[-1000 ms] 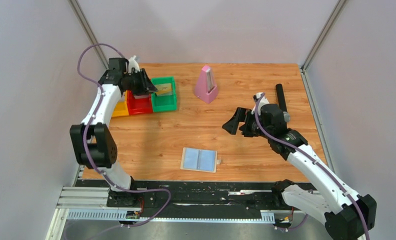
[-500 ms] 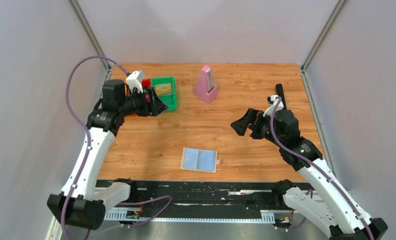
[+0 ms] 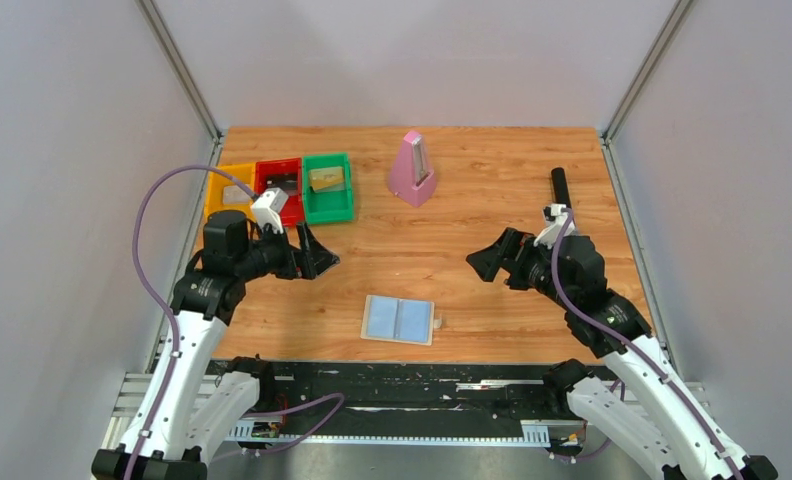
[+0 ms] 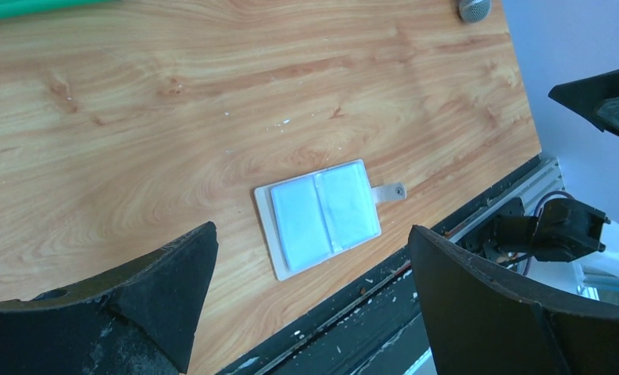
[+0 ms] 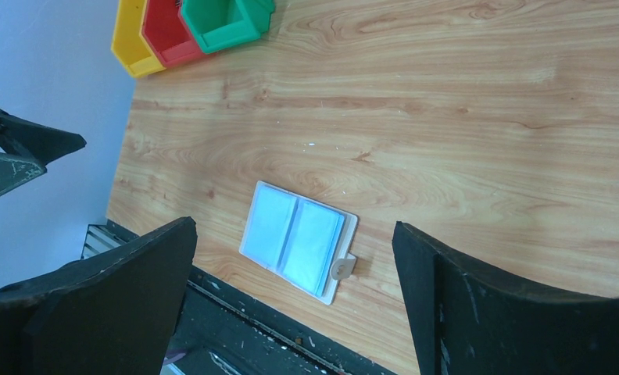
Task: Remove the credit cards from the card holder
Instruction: Reset both arms
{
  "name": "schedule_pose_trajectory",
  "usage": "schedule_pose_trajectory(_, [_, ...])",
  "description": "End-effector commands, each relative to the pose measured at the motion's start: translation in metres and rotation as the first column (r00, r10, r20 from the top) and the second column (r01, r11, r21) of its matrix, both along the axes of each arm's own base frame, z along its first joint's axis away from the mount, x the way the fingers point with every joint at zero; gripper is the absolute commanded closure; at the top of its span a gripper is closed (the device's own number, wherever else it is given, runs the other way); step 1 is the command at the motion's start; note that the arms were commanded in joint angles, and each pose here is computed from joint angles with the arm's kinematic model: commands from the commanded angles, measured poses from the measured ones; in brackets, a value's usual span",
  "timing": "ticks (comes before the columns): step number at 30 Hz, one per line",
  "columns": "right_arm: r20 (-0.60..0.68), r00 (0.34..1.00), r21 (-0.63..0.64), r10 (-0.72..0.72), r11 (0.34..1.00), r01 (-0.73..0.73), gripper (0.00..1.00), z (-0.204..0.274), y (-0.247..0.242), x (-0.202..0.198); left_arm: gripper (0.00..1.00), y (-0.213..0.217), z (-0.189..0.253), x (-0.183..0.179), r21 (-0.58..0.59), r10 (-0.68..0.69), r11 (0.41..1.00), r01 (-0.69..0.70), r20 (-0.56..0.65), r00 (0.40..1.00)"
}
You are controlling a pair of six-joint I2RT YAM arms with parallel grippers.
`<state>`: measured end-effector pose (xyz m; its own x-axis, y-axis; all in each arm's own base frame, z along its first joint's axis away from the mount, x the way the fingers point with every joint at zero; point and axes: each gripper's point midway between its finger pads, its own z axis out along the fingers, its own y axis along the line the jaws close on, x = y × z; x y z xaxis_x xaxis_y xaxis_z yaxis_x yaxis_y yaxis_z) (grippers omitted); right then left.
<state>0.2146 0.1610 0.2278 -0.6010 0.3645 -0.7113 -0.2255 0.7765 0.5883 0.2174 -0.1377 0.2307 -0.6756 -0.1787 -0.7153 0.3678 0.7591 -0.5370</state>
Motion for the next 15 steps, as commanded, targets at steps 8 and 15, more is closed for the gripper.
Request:
schedule_pose_trajectory(8, [0.02, 1.0, 0.046, -0.024, 0.999, 0.023, 0.0, 0.0092, 0.0006, 0.003, 0.0, -0.0039, 0.008, 0.0012, -0.026, -0.012, 1.0, 0.013, 0.041, 0.999])
schedule_pose_trajectory(15, [0.03, 0.999, 0.045, -0.026, 0.999, 0.024, 0.0, 0.0112, 0.0004, 0.0046, 0.0, -0.0033, 0.0079, 0.0024, -0.024, -0.008, 1.0, 0.009, 0.044, 0.999])
